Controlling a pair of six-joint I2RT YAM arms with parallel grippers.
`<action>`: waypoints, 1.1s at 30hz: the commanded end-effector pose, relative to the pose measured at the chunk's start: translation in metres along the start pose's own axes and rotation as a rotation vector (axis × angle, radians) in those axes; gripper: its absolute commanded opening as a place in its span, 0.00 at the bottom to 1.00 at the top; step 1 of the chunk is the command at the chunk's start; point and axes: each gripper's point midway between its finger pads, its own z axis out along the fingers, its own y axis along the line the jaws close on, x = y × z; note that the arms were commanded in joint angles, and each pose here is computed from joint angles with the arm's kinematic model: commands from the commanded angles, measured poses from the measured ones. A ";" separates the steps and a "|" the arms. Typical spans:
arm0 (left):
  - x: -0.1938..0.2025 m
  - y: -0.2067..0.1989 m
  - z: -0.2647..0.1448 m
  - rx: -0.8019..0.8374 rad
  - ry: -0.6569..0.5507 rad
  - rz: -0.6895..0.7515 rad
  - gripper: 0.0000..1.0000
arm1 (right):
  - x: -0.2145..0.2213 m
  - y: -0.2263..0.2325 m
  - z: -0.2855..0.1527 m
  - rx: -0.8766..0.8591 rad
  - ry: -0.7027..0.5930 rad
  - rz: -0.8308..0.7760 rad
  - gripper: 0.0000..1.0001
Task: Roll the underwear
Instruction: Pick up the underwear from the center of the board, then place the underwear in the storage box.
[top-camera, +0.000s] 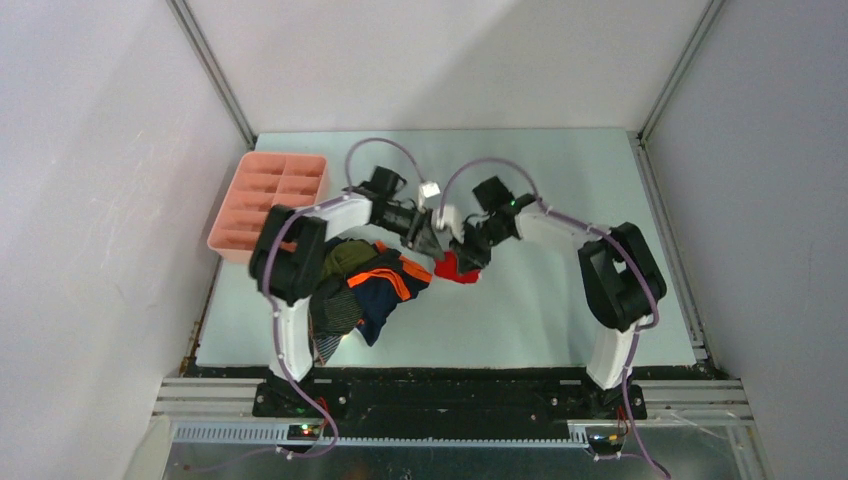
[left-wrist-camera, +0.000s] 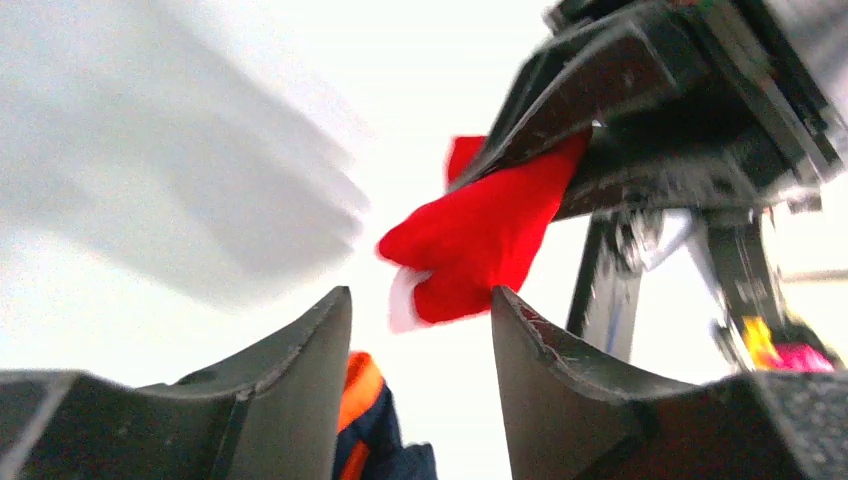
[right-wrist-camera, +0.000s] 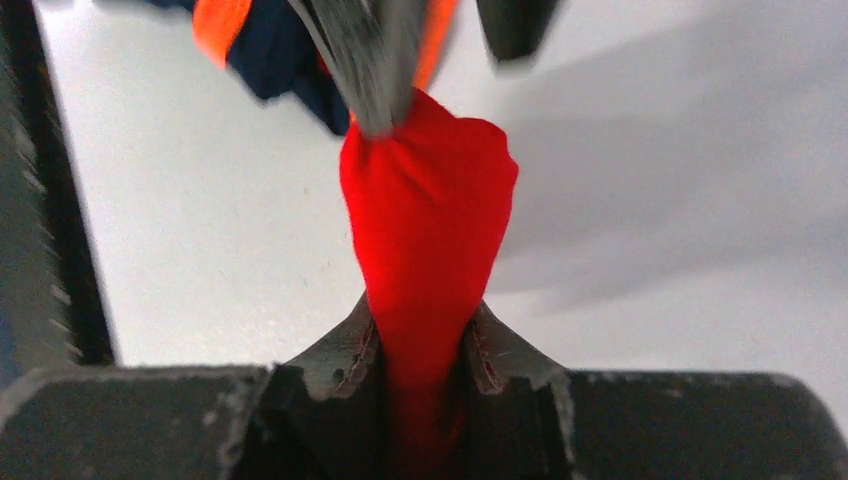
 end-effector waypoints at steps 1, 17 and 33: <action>-0.110 -0.013 -0.055 -0.148 -0.439 0.094 0.59 | -0.048 0.004 -0.046 -0.121 -0.234 0.408 0.00; -0.122 -0.049 -0.088 -0.094 -0.530 -0.084 0.61 | -0.116 -0.083 -0.118 0.049 -0.598 0.850 0.00; -0.149 -0.069 -0.078 0.041 -0.544 -0.067 0.60 | -0.160 -0.070 -0.113 0.256 -0.580 0.676 0.00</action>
